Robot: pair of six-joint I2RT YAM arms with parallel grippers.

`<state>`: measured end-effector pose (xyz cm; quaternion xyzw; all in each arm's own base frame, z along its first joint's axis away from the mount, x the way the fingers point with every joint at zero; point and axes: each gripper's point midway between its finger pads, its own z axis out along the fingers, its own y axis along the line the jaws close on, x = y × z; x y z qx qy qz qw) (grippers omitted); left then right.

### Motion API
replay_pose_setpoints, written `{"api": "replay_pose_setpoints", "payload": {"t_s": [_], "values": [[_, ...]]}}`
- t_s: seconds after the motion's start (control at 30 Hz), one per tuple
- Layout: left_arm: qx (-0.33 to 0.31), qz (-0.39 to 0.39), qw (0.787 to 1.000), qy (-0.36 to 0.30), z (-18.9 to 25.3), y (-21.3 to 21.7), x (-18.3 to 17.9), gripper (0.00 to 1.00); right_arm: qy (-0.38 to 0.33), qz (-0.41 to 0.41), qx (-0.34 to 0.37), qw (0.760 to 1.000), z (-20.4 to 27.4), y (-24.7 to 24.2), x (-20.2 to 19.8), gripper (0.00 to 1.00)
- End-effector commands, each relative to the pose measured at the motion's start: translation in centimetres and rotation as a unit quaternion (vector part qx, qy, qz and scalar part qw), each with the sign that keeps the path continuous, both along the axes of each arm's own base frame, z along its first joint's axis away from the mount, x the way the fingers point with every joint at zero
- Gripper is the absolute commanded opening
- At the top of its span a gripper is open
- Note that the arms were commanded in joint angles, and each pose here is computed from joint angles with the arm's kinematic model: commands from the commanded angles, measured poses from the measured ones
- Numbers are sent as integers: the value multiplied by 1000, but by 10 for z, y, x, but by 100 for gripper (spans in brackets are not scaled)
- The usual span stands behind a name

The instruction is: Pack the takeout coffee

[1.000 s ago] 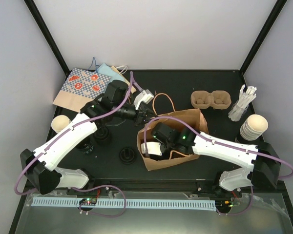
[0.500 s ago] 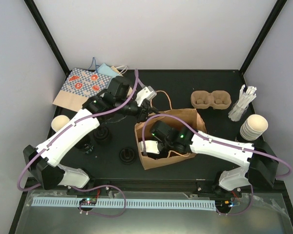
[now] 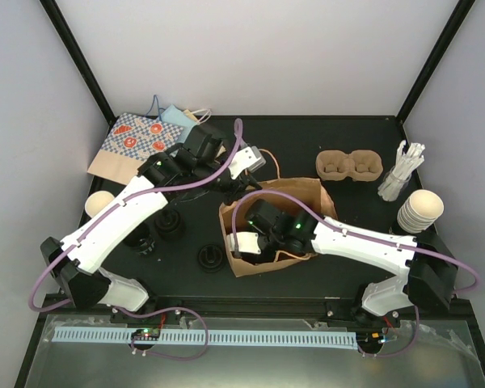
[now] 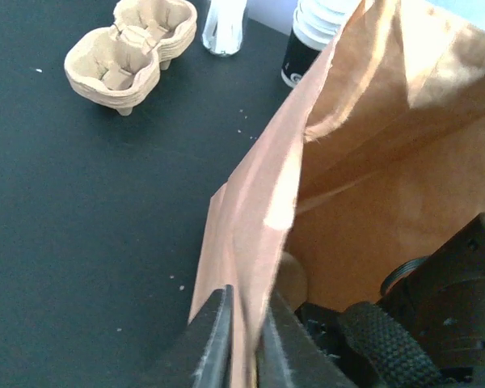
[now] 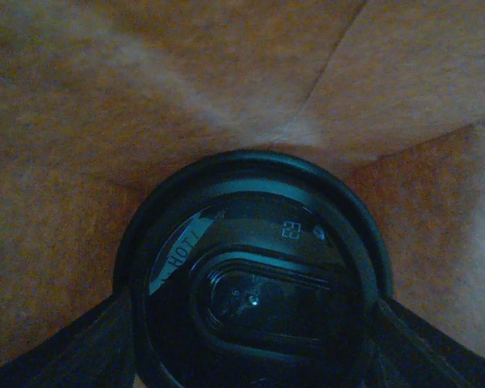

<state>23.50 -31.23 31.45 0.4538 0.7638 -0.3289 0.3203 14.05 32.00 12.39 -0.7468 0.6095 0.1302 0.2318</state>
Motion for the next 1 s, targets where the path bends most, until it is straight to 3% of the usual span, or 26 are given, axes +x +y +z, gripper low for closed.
{"api": "replay_pose_setpoints", "payload": {"t_s": [0.0, 0.2, 0.23, 0.27, 0.3, 0.6, 0.73, 0.97], "values": [[29, 4, 999, -17, -2, 2, 5, 6, -25, -15, -107, 994, -37, -36, 11, 49], [34, 6, 999, -16, -4, -1, 10, 1, -42, -15, -64, 997, 16, -26, 14, 64], [33, 6, 999, -16, -4, -1, 10, 2, -43, -17, -60, 997, 24, -25, 15, 74], [31, 7, 999, -16, -3, -1, 11, 1, -40, -16, -58, 997, 29, -25, 13, 92], [31, 6, 999, -16, -3, -2, 11, 1, -40, -15, -54, 998, 35, -24, 13, 99], [37, 12, 999, -12, -8, -1, 13, 2, -62, -35, -19, 997, 81, -21, 20, 100], [45, 27, 999, -13, -11, 0, 19, 2, -110, -110, 10, 988, 114, -23, 45, 100], [54, 59, 997, -12, -12, 1, 32, 2, -180, -248, 82, 948, 189, -40, 80, 100]]}}
